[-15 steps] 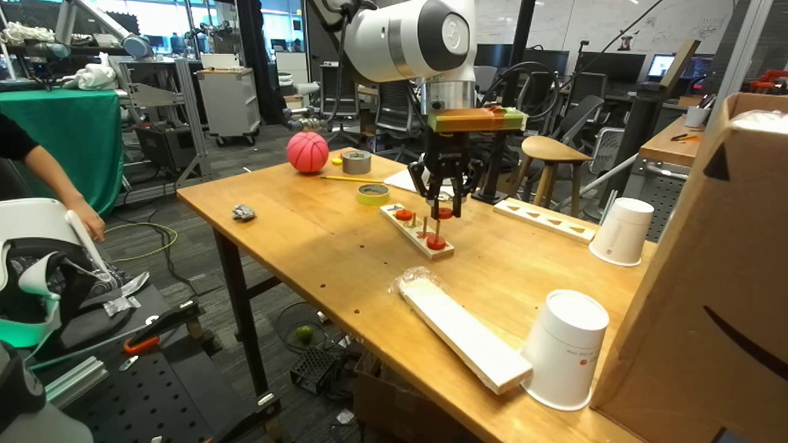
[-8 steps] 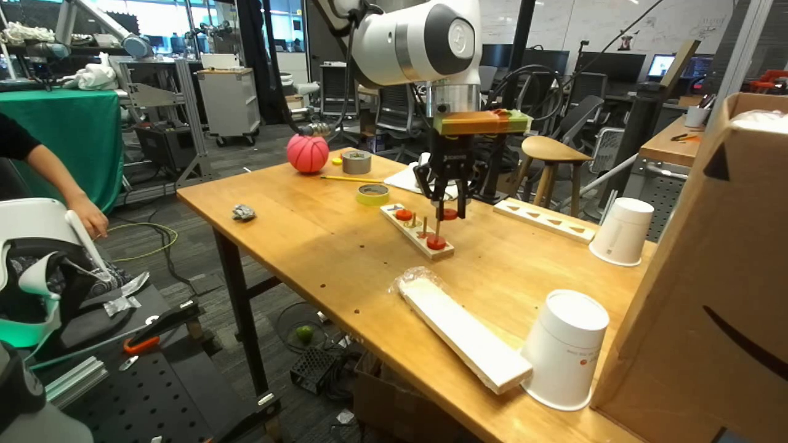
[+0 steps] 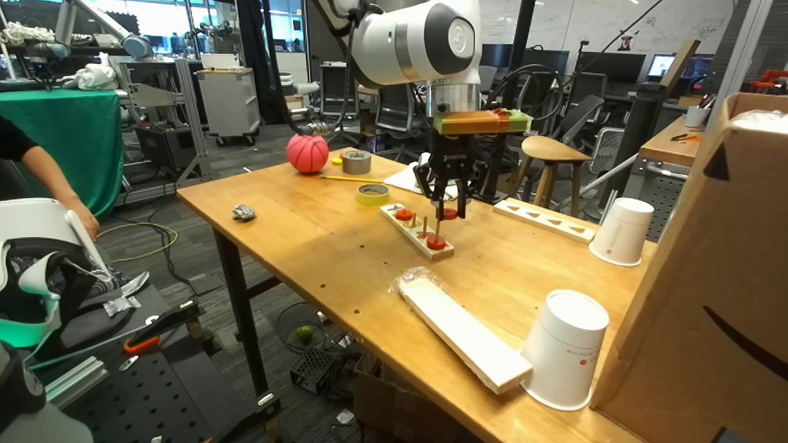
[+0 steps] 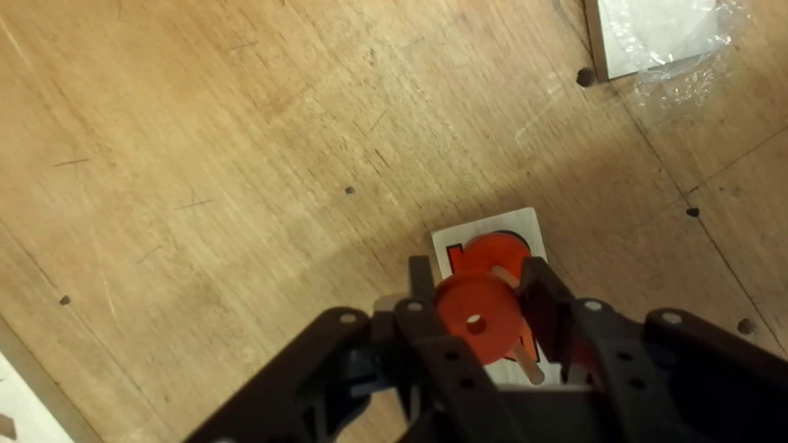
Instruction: Move one right block to the first right position, then the left block, then the remaining block to the first right position
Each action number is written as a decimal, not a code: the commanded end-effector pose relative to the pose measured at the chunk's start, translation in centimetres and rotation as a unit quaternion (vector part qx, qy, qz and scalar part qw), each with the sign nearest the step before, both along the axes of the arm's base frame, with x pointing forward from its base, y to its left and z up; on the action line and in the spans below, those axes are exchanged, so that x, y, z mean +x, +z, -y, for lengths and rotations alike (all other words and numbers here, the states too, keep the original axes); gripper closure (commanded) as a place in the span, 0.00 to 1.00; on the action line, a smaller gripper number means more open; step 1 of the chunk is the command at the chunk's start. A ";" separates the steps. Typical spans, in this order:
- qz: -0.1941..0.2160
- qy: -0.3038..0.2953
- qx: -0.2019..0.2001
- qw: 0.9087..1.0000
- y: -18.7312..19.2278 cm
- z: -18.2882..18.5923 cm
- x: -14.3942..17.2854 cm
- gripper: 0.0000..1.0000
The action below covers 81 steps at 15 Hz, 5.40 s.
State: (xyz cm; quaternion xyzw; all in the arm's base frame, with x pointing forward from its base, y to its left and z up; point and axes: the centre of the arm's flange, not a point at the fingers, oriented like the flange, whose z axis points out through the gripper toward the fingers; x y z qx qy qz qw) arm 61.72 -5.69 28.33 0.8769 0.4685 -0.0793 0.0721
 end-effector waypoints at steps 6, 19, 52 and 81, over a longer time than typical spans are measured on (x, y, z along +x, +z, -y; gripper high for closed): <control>0.008 -0.002 -0.003 1.000 1.2 0.8 -2.3 0.76; -0.006 0.014 0.005 1.000 0.1 -1.3 -1.3 0.76; -0.002 -0.002 0.003 1.000 -0.5 0.4 0.3 0.12; 0.010 0.128 0.129 0.983 -3.1 -7.6 3.1 0.00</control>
